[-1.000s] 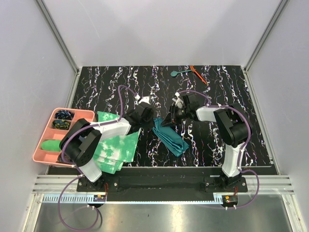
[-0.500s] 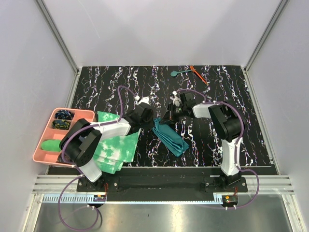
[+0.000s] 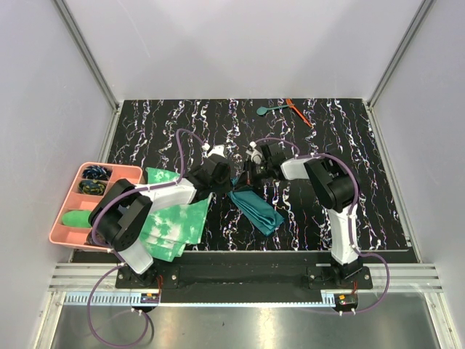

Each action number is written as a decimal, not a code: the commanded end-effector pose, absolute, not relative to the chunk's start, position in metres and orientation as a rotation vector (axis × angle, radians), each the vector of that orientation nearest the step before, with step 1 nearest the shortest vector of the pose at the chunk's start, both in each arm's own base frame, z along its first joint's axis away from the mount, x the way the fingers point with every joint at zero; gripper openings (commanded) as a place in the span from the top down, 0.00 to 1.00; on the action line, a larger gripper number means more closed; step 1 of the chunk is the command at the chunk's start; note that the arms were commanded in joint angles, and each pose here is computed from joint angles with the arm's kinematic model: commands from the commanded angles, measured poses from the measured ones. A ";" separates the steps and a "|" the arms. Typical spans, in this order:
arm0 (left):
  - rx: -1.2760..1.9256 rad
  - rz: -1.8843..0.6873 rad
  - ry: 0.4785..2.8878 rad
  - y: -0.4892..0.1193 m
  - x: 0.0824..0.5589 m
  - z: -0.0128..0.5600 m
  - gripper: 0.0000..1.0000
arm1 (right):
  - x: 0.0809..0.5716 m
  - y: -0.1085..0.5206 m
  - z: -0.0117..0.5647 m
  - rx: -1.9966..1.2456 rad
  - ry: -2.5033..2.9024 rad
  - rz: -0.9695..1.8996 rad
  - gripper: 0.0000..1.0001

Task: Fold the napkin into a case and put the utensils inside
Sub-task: Grasp the top corner of the smaller rectangle folded napkin from the folded napkin.

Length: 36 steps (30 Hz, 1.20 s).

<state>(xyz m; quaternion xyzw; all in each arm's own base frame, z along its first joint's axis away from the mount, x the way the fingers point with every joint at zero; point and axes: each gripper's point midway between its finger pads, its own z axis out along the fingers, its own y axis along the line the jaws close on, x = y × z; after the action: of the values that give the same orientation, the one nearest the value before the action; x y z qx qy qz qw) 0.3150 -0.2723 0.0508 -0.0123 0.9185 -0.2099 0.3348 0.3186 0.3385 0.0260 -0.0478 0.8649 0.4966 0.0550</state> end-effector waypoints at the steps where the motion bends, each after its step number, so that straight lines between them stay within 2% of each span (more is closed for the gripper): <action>1: -0.041 -0.651 2.308 -0.284 0.322 0.078 1.00 | 0.326 0.349 0.022 -0.165 2.600 1.537 0.90; 8: -0.054 -0.630 2.330 -0.279 0.318 0.074 1.00 | 0.332 0.346 0.012 -0.142 2.612 1.495 0.90; 21: -0.061 -0.621 2.322 -0.277 0.319 0.074 1.00 | 0.319 0.332 0.043 -0.126 2.578 1.525 0.91; 36: -0.044 -0.644 2.330 -0.283 0.316 0.070 1.00 | 0.323 0.360 0.058 -0.117 2.493 1.726 0.92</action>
<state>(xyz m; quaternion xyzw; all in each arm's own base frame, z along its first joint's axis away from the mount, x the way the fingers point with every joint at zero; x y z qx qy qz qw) 0.3125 -0.2723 0.0539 -0.0180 0.9162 -0.2184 0.3356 0.3183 0.3409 0.0351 -0.0188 0.8480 0.5275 0.0478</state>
